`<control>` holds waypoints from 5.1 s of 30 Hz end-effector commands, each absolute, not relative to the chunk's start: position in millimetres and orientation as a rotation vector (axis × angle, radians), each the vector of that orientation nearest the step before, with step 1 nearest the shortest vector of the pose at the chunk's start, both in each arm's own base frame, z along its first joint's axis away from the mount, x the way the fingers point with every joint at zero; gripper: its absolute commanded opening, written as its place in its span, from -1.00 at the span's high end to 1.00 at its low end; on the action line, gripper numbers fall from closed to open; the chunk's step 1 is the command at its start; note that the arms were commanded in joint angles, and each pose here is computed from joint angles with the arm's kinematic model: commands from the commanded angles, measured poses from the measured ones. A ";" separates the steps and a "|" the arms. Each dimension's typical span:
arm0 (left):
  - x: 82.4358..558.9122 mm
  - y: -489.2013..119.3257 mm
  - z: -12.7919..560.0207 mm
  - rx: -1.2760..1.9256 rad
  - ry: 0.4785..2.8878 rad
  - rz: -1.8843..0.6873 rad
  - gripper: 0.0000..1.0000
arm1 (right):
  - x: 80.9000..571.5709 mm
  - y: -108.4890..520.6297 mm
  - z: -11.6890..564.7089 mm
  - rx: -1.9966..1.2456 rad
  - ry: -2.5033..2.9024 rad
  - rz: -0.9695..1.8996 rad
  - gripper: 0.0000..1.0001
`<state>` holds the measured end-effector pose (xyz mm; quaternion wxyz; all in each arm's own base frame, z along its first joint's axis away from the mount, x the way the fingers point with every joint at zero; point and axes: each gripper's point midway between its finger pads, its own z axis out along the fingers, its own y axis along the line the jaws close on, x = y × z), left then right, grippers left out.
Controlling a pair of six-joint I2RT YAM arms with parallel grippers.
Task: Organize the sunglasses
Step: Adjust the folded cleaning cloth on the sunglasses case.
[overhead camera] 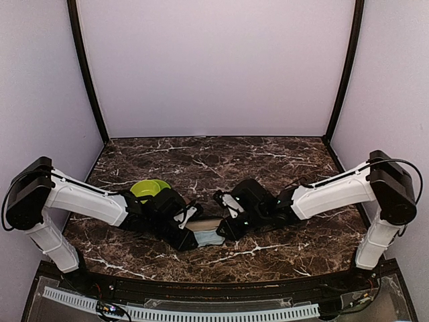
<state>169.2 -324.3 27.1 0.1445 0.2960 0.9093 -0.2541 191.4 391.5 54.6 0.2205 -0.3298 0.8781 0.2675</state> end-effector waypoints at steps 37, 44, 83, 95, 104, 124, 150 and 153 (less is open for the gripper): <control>160.9 -327.2 16.4 0.887 2.661 -0.742 0.57 | 201.7 401.7 49.0 -1.056 2.131 0.264 0.54; 160.2 -327.5 15.8 0.886 2.665 -0.747 0.58 | 200.1 400.7 53.8 -1.059 2.103 0.268 0.54; 157.1 -328.5 14.1 0.895 2.674 -0.762 0.58 | 196.2 400.1 32.8 -1.118 2.086 0.236 0.69; 156.6 -327.7 14.6 0.891 2.673 -0.765 0.58 | 198.3 400.3 47.0 -1.066 2.061 0.272 1.00; 157.8 -328.4 17.9 0.884 2.659 -0.772 0.57 | 197.4 400.1 59.6 -1.024 2.034 0.325 1.00; 163.7 -335.5 31.6 0.843 2.608 -0.816 0.42 | 167.7 406.1 59.2 -1.025 2.126 0.702 0.81; 160.9 -327.9 41.4 0.861 2.550 -0.826 0.13 | 148.8 414.0 45.1 -1.170 2.139 0.879 0.35; 161.4 -328.6 45.6 0.862 2.526 -0.840 0.13 | 155.6 413.3 42.7 -1.160 2.149 0.826 0.40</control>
